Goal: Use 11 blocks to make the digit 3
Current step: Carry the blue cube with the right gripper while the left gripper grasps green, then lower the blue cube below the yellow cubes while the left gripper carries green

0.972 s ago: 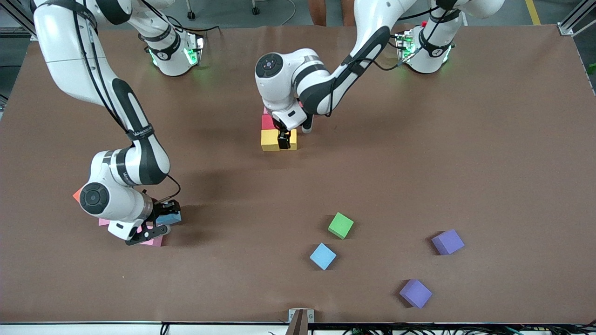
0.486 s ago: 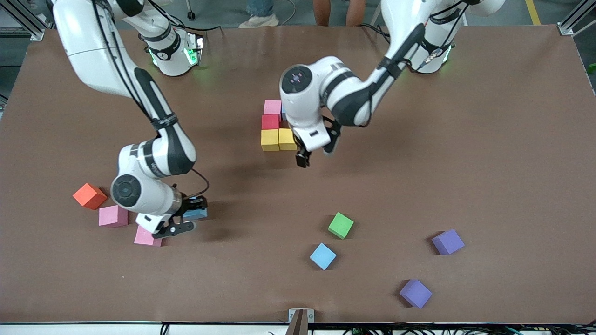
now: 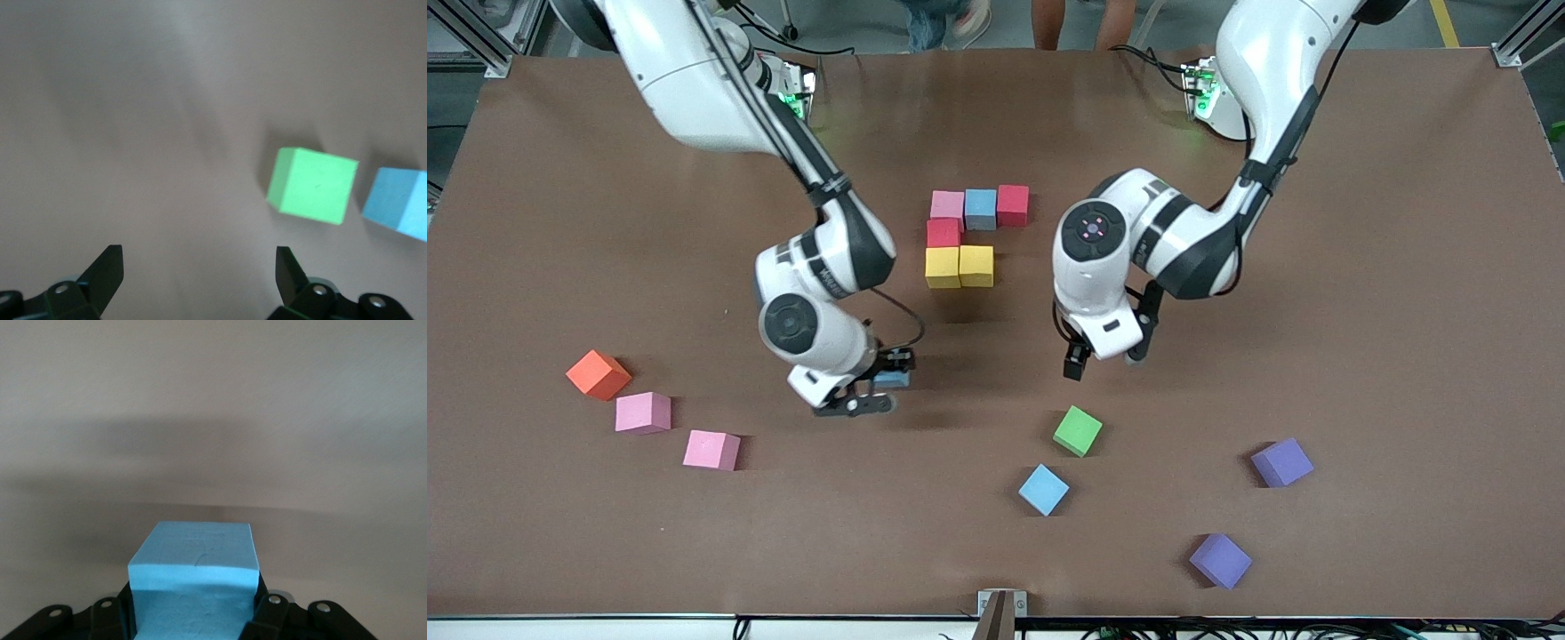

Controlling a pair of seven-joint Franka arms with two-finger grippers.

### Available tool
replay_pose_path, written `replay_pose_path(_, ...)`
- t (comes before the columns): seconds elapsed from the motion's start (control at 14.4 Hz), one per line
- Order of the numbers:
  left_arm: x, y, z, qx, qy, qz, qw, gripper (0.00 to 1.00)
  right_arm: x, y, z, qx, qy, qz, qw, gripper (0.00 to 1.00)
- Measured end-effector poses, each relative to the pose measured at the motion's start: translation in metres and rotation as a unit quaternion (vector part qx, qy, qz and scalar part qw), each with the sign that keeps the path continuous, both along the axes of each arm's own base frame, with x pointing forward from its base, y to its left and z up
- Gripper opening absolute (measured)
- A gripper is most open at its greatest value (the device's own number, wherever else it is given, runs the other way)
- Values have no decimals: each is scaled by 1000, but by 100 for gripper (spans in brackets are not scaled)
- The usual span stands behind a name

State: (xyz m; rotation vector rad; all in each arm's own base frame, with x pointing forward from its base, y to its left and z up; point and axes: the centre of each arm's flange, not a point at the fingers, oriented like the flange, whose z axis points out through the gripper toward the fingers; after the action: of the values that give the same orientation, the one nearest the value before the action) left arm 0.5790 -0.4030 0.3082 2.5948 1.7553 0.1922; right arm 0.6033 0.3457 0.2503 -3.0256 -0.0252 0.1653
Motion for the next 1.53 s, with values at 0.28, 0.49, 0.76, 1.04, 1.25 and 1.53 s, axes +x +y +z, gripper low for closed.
replay_pose_path(0.28, 27, 13, -38, -15, -42, -48, 998, 100, -30, 36, -10, -4, 13, -19, 1000, 62)
replay_pose_path(0.49, 42, 16, -58, -31, -62, -83, 994, 100, -52, 39, -35, 0, 10, -22, 1000, 62)
replay_pose_path(0.76, 62, 22, -79, -37, -75, -98, 992, 100, -85, 49, -42, -9, 19, -5, 1000, 62)
replay_pose_path(1.04, 78, 21, -91, -42, -81, -92, 992, 100, -102, 57, -39, -12, 22, 7, 1000, 62)
replay_pose_path(1.25, 84, 17, -100, -45, -83, -96, 991, 100, -110, 62, -40, -14, 24, 14, 1000, 62)
replay_pose_path(1.53, 81, 10, -111, -37, -73, -119, 990, 100, -110, 60, -43, -16, 26, 13, 999, 62)
